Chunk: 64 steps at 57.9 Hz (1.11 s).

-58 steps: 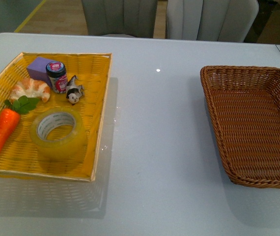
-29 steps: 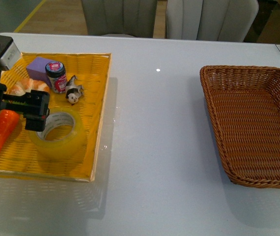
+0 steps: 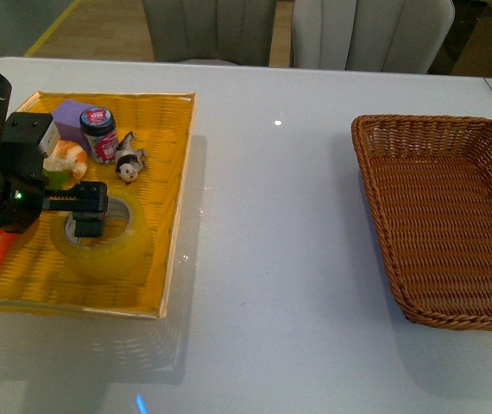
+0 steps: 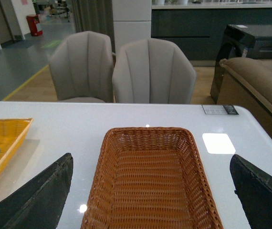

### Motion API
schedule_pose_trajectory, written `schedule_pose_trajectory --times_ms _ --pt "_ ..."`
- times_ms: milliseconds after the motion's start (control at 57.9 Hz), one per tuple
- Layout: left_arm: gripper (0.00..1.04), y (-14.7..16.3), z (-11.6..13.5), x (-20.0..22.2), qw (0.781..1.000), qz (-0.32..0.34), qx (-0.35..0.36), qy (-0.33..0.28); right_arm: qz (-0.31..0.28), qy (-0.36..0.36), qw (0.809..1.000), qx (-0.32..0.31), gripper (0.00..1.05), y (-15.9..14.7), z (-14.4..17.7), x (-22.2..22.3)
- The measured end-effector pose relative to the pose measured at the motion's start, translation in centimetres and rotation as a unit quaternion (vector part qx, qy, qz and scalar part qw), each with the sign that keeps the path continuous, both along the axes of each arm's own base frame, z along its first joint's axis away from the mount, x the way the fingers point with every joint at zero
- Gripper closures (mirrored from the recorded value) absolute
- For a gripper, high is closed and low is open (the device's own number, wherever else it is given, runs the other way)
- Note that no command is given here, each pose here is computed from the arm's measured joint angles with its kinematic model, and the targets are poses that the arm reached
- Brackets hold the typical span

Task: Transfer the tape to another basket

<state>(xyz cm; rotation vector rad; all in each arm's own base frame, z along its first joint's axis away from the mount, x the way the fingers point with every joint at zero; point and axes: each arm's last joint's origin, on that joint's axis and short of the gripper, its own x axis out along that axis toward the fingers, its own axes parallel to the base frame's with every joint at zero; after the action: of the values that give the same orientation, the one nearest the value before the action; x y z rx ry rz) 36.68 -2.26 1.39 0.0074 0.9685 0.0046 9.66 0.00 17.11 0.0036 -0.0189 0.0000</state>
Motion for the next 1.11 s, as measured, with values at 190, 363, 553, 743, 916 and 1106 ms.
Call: schedule_pose_trajectory --times_ms 190,363,553,743,916,1106 --pt "0.09 0.0 -0.7 0.1 1.0 0.005 0.005 0.013 0.0 0.0 1.0 0.0 0.09 0.0 0.0 0.0" --pt "0.09 -0.1 -1.4 0.0 1.0 0.006 0.009 0.025 0.0 0.0 1.0 0.0 0.09 0.0 0.0 0.0" --pt "0.32 -0.2 -1.5 0.1 0.999 0.005 0.011 0.031 0.0 0.0 1.0 0.0 0.09 0.0 0.0 0.0" --pt "0.61 -0.5 -1.5 0.2 0.999 0.007 0.005 0.034 0.0 0.0 1.0 0.0 0.09 0.0 0.0 0.0" --pt "0.86 -0.7 -1.4 0.2 0.999 0.01 -0.003 0.034 0.0 0.0 1.0 0.0 0.09 0.0 0.0 0.0" --pt "0.89 -0.7 -0.3 -0.6 1.0 0.012 -0.014 0.025 0.0 0.0 1.0 0.0 0.09 0.0 0.0 0.0"
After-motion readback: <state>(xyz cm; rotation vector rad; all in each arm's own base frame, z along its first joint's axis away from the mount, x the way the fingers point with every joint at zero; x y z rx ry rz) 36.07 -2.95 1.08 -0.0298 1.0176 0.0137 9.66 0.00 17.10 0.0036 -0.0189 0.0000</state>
